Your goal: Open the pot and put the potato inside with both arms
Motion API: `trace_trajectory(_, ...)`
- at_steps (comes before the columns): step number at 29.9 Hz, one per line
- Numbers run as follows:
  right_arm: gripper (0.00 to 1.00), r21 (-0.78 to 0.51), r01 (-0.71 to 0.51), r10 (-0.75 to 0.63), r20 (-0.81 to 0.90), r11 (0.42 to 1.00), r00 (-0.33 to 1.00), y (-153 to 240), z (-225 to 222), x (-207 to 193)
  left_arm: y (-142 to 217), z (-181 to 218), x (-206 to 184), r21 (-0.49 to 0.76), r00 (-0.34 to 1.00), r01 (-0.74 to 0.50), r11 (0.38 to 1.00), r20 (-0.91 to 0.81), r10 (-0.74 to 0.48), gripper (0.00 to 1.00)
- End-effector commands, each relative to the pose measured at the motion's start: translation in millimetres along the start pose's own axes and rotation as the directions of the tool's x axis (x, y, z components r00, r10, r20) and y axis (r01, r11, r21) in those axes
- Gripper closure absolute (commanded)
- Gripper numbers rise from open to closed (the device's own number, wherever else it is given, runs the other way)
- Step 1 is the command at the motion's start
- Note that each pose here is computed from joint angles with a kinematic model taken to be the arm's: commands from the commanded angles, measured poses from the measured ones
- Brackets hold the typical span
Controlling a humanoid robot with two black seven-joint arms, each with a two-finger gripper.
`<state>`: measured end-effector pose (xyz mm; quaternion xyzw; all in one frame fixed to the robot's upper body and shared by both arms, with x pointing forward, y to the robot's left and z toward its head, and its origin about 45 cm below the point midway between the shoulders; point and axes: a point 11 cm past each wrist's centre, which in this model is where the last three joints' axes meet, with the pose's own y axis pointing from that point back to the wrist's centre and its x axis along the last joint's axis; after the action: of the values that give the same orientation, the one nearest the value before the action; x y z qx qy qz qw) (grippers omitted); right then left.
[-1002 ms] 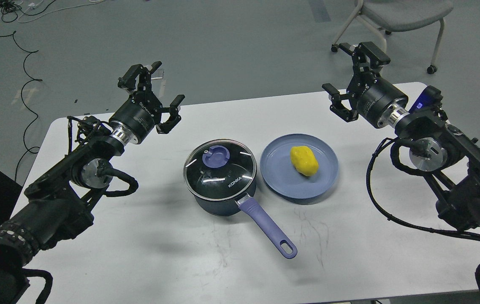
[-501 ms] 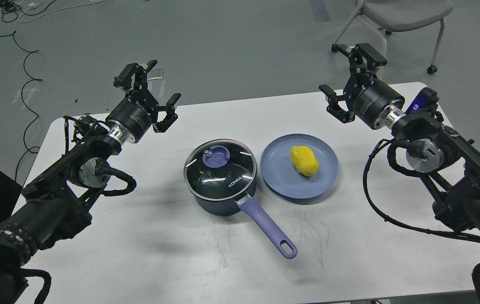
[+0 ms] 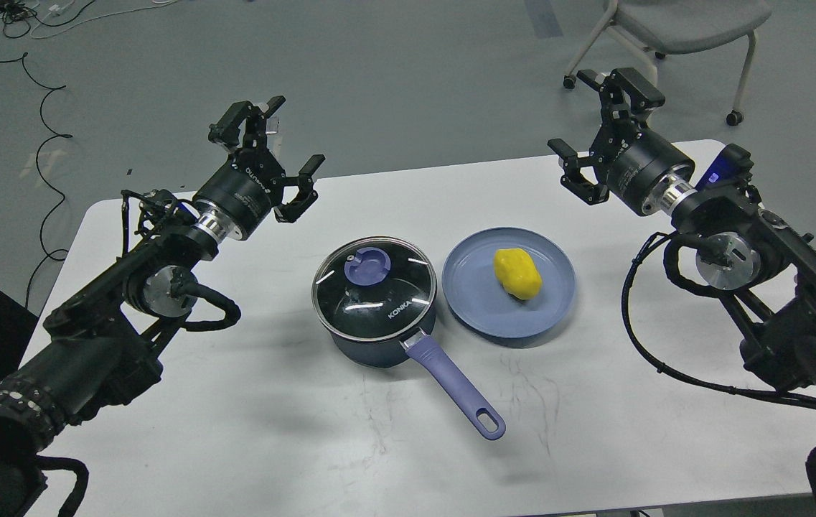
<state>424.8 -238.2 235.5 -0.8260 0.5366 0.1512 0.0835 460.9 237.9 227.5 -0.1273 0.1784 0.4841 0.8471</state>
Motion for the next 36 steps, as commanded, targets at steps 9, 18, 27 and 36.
trace_trajectory(9, 0.00, -0.002, 0.000, 0.000, 0.000, 1.000, 1.000, -0.2, 0.9, -0.4, 0.7, 0.1, 1.8, 0.001, 1.000, -0.010, 1.000, 0.009, 0.010, 0.02)
trace_trajectory(18, 0.00, 0.005, 0.005, -0.005, -0.003, 1.000, 1.000, -1.8, -2.8, -1.6, -0.6, 2.2, 0.8, -0.004, 1.000, -0.007, 1.000, 0.014, 0.007, 0.02)
trace_trajectory(27, 0.00, 0.006, 0.004, -0.004, -0.003, 1.000, 1.000, -1.7, -3.2, -1.3, -1.4, 3.7, 0.2, -0.007, 1.000, -0.005, 1.000, 0.015, 0.005, 0.02)
trace_trajectory(36, 0.00, 0.005, 0.004, -0.004, -0.005, 1.000, 1.000, -1.6, -3.1, -1.1, -0.6, 4.0, 2.3, -0.007, 1.000, -0.017, 1.000, 0.022, 0.017, 0.02)
